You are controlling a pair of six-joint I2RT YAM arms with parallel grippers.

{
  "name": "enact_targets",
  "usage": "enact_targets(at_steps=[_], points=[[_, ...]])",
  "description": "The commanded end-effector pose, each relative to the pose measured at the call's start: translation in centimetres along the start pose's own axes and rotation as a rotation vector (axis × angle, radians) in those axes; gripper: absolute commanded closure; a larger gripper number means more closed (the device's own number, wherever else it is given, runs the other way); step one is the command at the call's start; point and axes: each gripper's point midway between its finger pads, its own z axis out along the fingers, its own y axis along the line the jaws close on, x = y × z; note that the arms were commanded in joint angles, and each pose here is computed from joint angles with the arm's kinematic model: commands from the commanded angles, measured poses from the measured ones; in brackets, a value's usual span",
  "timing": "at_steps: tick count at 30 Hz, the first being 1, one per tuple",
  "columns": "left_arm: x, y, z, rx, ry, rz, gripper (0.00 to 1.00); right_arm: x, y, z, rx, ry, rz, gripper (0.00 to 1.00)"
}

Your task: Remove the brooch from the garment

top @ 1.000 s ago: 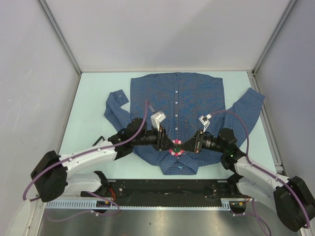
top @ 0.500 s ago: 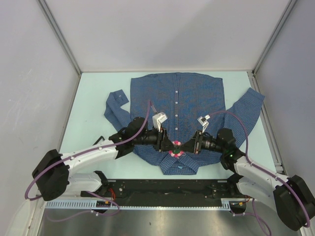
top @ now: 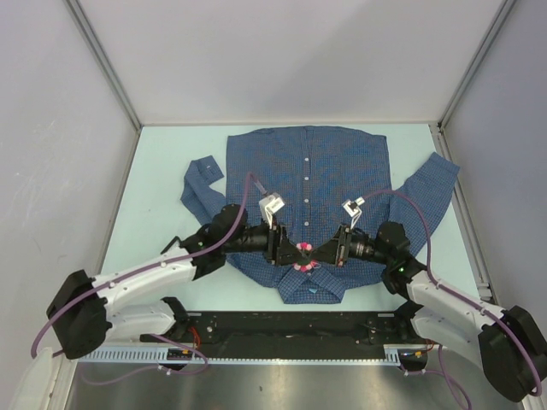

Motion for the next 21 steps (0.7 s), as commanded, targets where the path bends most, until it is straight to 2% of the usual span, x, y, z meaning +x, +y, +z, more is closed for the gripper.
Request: enact_targets(at_steps=[1, 6, 12, 17, 21], points=[[-1.2, -2.0, -1.4, 0.074, -0.068, 0.039, 0.38, -2.3, 1.7, 0.3, -0.033, -0.069, -0.06, 1.0], [-1.0, -1.1, -1.8, 0.033, -0.1, 0.032, 0.36, -2.7, 1.3, 0.2, -0.004, -0.093, -0.037, 1.0], [-2.8, 1.3, -1.8, -0.145, -0.197, 0.051, 0.37, -3.7, 1.4, 0.2, 0.023, -0.151, -0.005, 1.0], [-3.3, 1.5, -1.2, -0.194, -0.232, 0.065, 0.33, -3.9, 1.2, 0.3, 0.053, -0.174, -0.009, 1.0], [-3.8, 1.5, -1.2, -0.214, -0.269, 0.069, 0.39, -3.9, 1.1, 0.4, 0.065, -0.177, -0.013, 1.0]])
